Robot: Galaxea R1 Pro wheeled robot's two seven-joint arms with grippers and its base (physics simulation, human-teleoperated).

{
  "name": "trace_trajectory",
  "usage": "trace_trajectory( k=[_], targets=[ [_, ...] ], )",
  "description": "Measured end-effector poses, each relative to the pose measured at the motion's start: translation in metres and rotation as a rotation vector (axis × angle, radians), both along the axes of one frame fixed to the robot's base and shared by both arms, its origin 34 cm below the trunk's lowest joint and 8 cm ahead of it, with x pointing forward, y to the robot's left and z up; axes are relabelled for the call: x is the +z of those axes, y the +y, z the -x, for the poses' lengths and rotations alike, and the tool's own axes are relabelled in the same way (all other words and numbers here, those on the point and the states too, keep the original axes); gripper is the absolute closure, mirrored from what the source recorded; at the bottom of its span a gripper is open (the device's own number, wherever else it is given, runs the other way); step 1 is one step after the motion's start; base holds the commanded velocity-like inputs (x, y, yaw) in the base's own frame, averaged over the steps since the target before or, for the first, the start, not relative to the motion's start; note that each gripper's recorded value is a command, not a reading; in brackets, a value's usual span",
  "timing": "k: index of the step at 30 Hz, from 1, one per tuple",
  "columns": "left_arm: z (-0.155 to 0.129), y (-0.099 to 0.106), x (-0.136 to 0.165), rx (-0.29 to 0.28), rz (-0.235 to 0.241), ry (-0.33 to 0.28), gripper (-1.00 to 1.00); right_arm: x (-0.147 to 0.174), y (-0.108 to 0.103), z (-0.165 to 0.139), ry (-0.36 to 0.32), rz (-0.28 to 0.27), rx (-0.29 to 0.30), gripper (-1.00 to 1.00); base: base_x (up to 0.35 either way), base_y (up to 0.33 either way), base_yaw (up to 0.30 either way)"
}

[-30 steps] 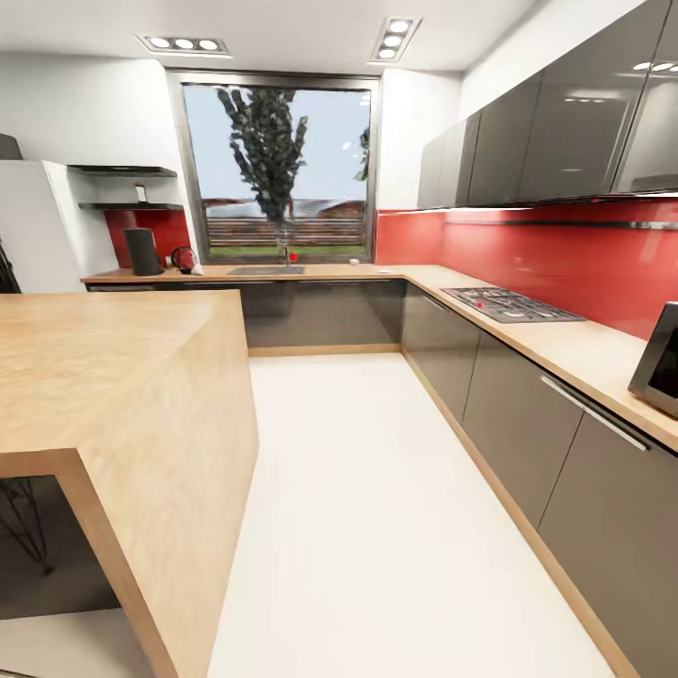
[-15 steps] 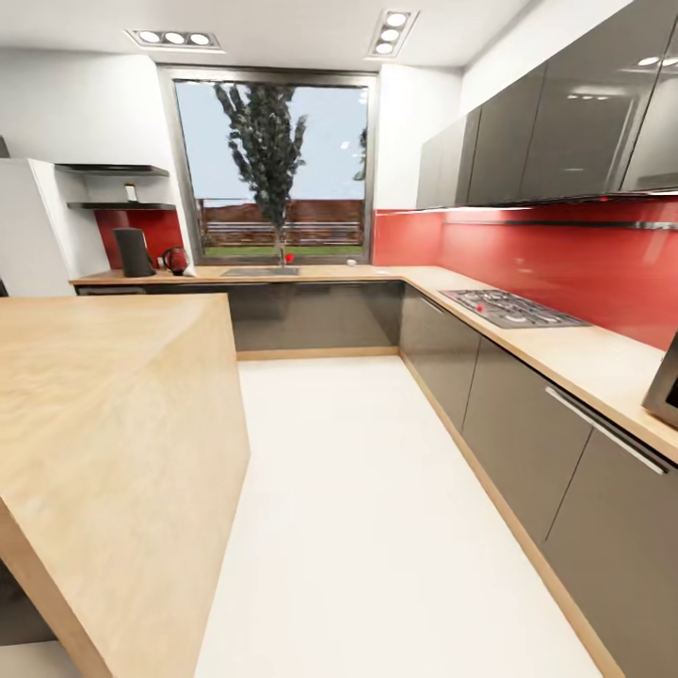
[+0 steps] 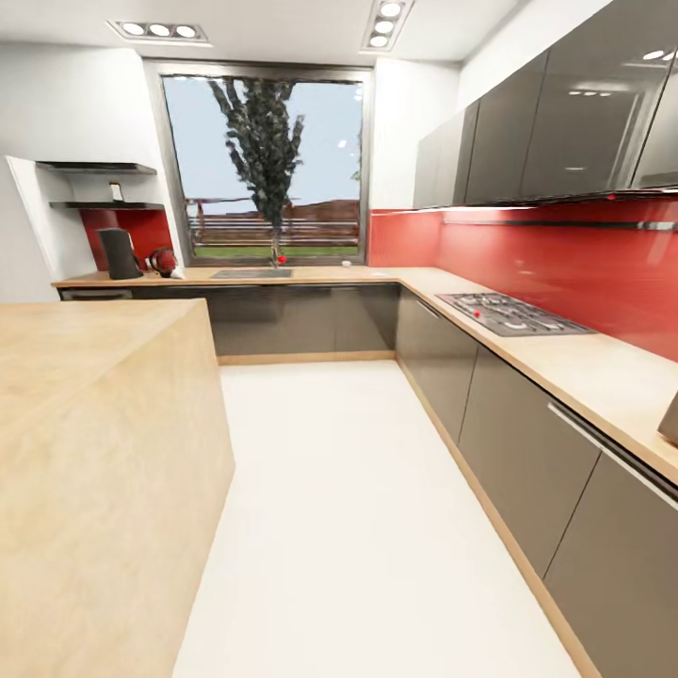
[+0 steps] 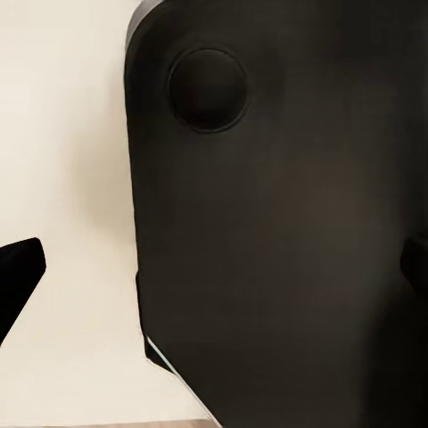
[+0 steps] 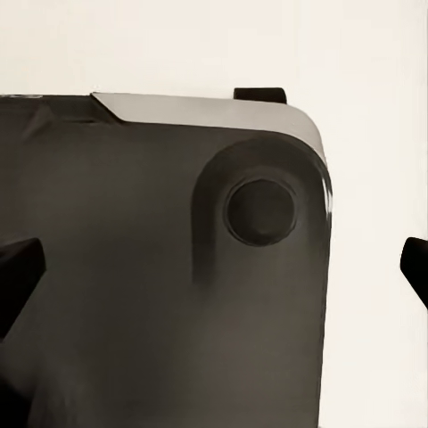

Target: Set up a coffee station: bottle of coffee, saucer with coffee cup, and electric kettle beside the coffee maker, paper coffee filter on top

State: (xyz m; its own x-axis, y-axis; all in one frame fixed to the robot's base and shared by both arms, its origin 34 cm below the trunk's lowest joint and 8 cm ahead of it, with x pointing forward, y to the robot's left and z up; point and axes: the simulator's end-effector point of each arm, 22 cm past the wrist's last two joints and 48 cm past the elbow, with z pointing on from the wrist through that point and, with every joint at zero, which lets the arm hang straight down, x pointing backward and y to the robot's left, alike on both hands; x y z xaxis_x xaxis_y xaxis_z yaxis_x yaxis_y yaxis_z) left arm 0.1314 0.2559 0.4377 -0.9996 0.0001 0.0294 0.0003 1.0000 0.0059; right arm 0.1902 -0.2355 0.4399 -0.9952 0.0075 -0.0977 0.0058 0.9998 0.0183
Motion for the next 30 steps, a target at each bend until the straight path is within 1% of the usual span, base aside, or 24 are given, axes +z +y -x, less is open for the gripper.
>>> trace_trajectory(
  k=[8, 21, 23, 26, 30],
  targets=[
    [0.0, 0.004, 0.0, 0.0, -0.005, 0.0, -1.0, 0.0, -0.017, 0.0, 0.0, 0.022, 0.001, -1.0, 0.32, -0.078, 0.0],
    [-0.001, 0.004, 0.0, 0.004, -0.006, -0.002, -1.0, 0.0, -0.02, -0.001, -0.002, 0.026, 0.003, -1.0, 0.332, -0.005, 0.0],
    [-0.001, 0.004, 0.0, 0.004, -0.006, -0.003, -1.0, 0.0, -0.02, -0.006, -0.015, 0.026, 0.003, -1.0, 0.333, 0.0, 0.0],
    [-0.006, 0.006, 0.0, 0.004, -0.008, -0.01, -1.0, 0.003, -0.021, -0.025, -0.061, 0.028, 0.004, -1.0, 0.333, 0.0, 0.0],
    [-0.039, 0.01, 0.0, 0.004, -0.013, -0.064, -1.0, 0.008, -0.038, -0.051, -0.125, 0.049, 0.005, -1.0, 0.333, 0.0, 0.0]
  ],
)
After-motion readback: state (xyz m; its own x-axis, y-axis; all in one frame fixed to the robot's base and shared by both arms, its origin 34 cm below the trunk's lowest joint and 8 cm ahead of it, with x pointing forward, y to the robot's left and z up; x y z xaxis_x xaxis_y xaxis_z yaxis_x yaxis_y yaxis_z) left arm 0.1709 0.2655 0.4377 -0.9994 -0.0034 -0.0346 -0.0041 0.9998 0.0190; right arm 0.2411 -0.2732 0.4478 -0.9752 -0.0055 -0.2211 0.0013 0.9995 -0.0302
